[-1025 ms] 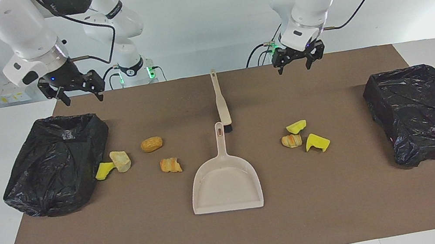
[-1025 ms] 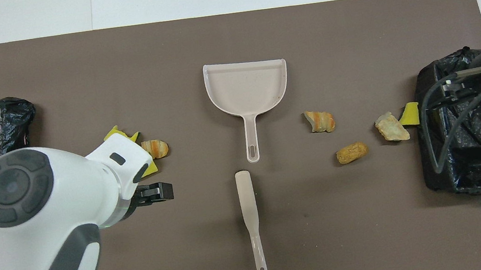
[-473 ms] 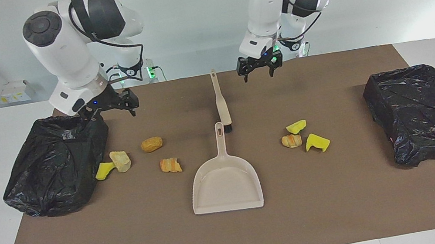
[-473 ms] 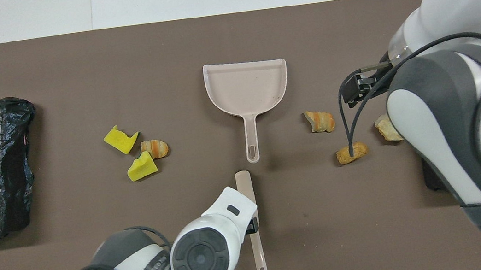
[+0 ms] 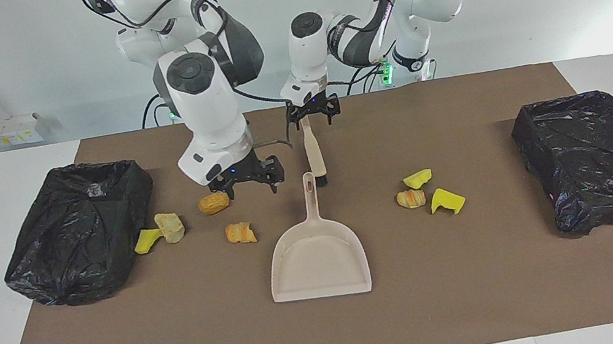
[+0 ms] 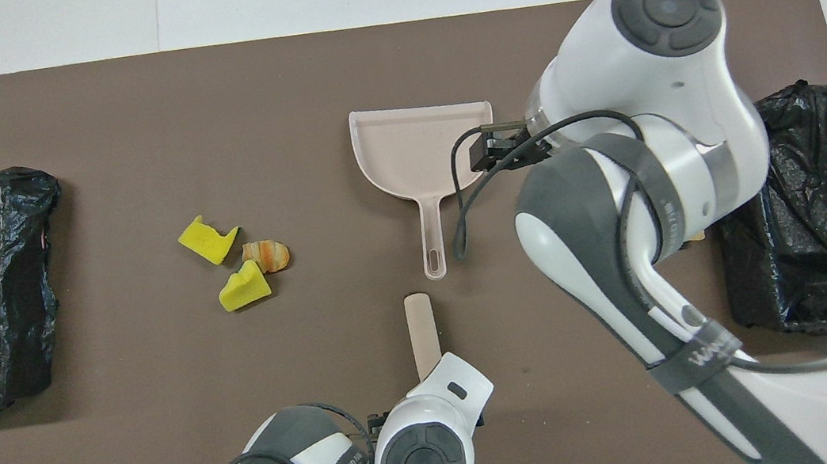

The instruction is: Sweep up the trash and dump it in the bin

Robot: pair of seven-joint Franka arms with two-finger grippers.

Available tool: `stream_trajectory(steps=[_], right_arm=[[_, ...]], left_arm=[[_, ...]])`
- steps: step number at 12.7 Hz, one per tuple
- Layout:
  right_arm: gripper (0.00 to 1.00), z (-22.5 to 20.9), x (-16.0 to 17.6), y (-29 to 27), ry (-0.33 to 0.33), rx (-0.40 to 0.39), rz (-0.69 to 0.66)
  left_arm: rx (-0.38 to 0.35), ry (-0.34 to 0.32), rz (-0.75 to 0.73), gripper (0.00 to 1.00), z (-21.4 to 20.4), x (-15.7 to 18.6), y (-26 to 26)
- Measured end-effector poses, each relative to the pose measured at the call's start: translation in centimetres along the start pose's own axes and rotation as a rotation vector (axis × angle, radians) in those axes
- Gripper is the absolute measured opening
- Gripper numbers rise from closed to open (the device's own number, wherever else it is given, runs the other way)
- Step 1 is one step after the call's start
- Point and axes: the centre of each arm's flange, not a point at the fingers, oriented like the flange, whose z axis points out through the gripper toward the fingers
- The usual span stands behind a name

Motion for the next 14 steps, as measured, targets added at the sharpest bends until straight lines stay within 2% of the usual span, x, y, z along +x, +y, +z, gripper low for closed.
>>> stream_trajectory(steps=[3, 7, 10, 11, 14], right_arm=[[1.00, 2.6, -0.2, -2.9, 0.016, 0.020, 0.059], [1.00, 7.6, -2.4, -8.0, 0.025, 0.045, 0.112], [1.00, 11.5, -4.0, -8.9, 0.009, 0.036, 0.128], [1.00, 12.4, -4.4, -8.6, -0.005, 0.024, 0.129], [0.96, 13.5, -5.2, -8.2, -0.026, 0.005, 0.129]], left_arm=[[0.007, -0.008, 0.055, 1.00, 2.0, -2.2, 2.0], [0.010, -0.011, 0.045, 1.00, 2.0, -1.6, 1.6], [0.019, -0.017, 0.048, 1.00, 1.3, -1.6, 1.4], [0.019, -0.017, 0.049, 0.93, 1.1, -1.6, 1.4], [0.024, -0.021, 0.050, 0.49, 1.1, -1.7, 1.3]])
